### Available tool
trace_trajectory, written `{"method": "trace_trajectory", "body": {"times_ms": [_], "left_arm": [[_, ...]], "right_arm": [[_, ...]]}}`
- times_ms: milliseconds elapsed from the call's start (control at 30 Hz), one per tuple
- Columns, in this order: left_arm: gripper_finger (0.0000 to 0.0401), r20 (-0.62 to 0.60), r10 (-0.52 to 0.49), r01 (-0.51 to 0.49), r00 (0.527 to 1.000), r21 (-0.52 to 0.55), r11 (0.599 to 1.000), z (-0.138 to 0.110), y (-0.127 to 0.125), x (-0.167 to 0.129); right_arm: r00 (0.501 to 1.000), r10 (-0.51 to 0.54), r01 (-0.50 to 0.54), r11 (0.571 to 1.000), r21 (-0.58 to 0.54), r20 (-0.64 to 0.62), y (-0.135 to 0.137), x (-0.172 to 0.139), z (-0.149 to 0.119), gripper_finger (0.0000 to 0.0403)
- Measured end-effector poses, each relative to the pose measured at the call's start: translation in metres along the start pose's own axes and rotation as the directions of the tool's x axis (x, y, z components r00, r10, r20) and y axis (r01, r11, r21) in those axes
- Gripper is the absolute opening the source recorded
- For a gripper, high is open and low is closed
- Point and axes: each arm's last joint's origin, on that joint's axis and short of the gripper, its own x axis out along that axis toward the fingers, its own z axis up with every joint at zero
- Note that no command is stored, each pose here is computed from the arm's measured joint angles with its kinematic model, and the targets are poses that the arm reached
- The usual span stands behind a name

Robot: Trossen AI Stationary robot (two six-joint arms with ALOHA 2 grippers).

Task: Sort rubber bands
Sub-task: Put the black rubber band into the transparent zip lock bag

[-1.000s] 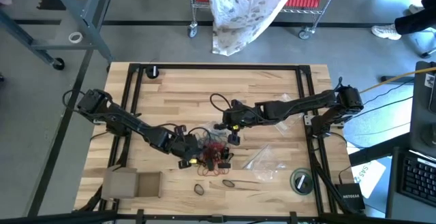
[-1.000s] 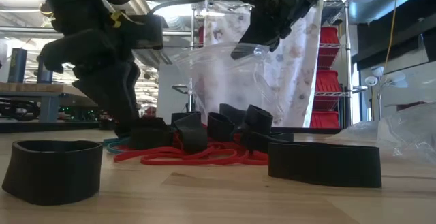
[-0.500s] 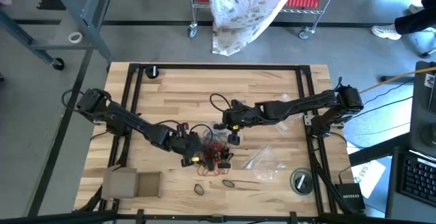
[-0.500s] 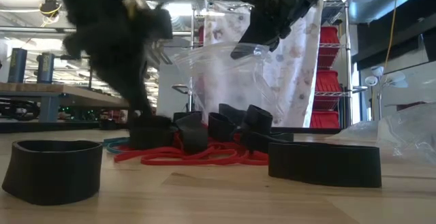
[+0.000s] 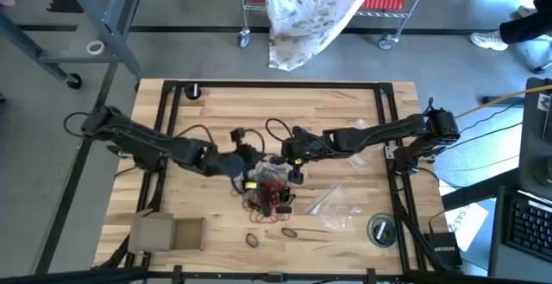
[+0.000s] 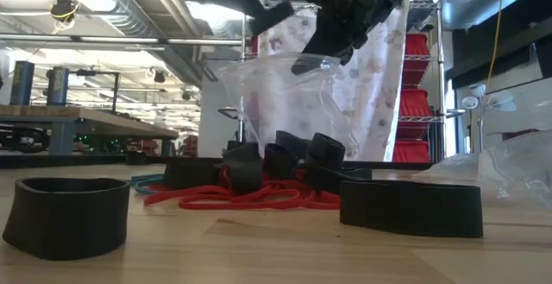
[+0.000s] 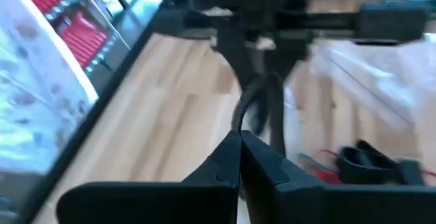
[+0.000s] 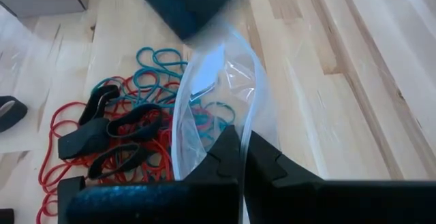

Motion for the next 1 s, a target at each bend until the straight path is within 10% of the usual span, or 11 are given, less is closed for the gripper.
{"method": "trace_trajectory", "body": {"times_ms": [433, 767, 1000], "left_arm": [[0.0, -0.135, -0.044, 0.066, 0.99, 0.167, 0.984, -0.022, -0.009, 0.045], [0.0006, -0.206, 0.003, 0.01, 0.979, 0.062, 0.998, -0.029, 0.003, 0.047], [0.0083, -0.225, -0.14, 0.134, 0.964, -0.041, 0.99, -0.011, 0.005, 0.041]], "right_arm": [[1.0, 0.0, 0.0, 1.0, 0.006, 0.002, 0.0, 0.0, 0.0, 0.0001], [1.0, 0.0, 0.0, 1.0, 0.002, -0.001, 0.0, 0.0, 0.0, 0.0001], [1.0, 0.008, -0.008, 1.0, 0.001, -0.005, 0.0, 0.0, 0.0, 0.0001]]}}
